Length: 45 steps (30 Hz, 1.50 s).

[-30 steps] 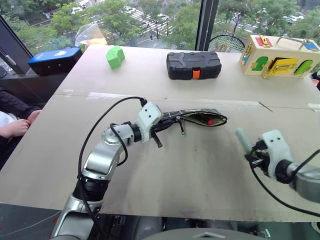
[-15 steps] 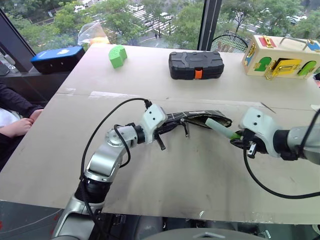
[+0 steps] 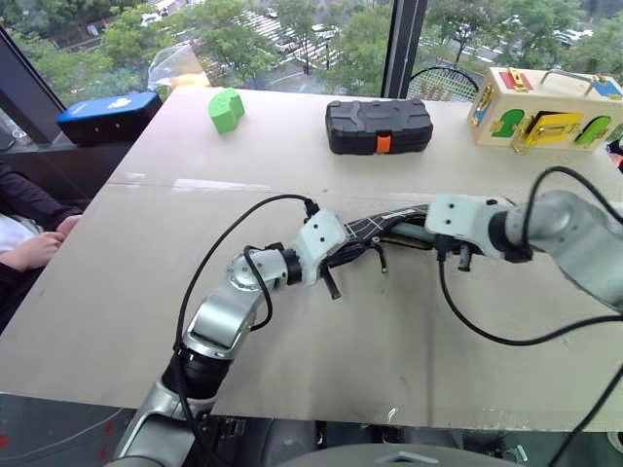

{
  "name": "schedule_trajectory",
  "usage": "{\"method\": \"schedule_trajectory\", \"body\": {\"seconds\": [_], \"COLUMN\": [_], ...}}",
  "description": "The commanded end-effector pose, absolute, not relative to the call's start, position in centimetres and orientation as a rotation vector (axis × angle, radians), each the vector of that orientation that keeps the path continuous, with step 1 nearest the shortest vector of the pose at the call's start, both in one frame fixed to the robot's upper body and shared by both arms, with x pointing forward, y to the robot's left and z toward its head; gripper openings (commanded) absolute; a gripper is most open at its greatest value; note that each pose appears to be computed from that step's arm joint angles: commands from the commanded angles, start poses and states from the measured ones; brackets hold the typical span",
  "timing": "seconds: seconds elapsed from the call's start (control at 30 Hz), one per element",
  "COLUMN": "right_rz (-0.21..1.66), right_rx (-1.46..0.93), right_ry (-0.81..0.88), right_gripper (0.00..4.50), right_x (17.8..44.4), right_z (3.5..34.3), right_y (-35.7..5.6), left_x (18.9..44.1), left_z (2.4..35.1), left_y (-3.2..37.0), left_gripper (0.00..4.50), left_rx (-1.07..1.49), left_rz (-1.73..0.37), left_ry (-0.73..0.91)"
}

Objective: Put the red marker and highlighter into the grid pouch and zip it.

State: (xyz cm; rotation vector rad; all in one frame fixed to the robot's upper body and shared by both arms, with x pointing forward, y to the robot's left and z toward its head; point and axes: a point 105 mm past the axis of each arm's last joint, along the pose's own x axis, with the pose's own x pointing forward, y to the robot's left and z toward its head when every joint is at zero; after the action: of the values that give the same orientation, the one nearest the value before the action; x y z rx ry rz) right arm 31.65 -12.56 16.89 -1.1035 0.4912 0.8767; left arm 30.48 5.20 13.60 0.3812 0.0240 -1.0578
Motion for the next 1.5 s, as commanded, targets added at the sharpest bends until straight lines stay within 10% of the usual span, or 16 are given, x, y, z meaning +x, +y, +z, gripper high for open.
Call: {"method": "schedule_trajectory", "body": {"seconds": [0.03, 0.17, 0.2, 0.37, 0.7, 1.5], "right_rz": [0.871, 0.899, 0.899, 0.871, 0.97, 0.777], "right_rx": [-1.272, -1.343, -1.322, -1.003, -0.179, 0.115], "right_ry": [0.406, 0.346, 0.338, 0.314, 0.384, 0.386], "right_gripper": [0.36, 0.36, 1.37, 3.46, 3.46, 3.46], "right_x": [33.4, 34.4, 34.5, 32.4, 24.9, 30.0], "right_z": [18.1, 18.0, 18.2, 21.4, 19.8, 15.7], "right_y": [-11.8, -11.0, -11.0, -12.6, -11.4, -4.6], "left_x": [30.3, 30.5, 30.6, 31.4, 32.6, 32.4], "left_z": [14.8, 14.8, 14.9, 15.0, 14.8, 15.4], "left_y": [4.2, 4.1, 4.2, 5.6, 6.3, 6.7], "left_gripper": [0.0, 0.0, 0.0, 0.0, 0.0, 0.0], "left_rx": [0.375, 0.341, 0.321, 0.265, 0.209, 0.279], "left_rz": [-1.086, -1.079, -1.068, -1.001, -0.984, -1.072], "left_ry": [-0.029, -0.02, -0.012, 0.031, 0.054, 0.072]}}
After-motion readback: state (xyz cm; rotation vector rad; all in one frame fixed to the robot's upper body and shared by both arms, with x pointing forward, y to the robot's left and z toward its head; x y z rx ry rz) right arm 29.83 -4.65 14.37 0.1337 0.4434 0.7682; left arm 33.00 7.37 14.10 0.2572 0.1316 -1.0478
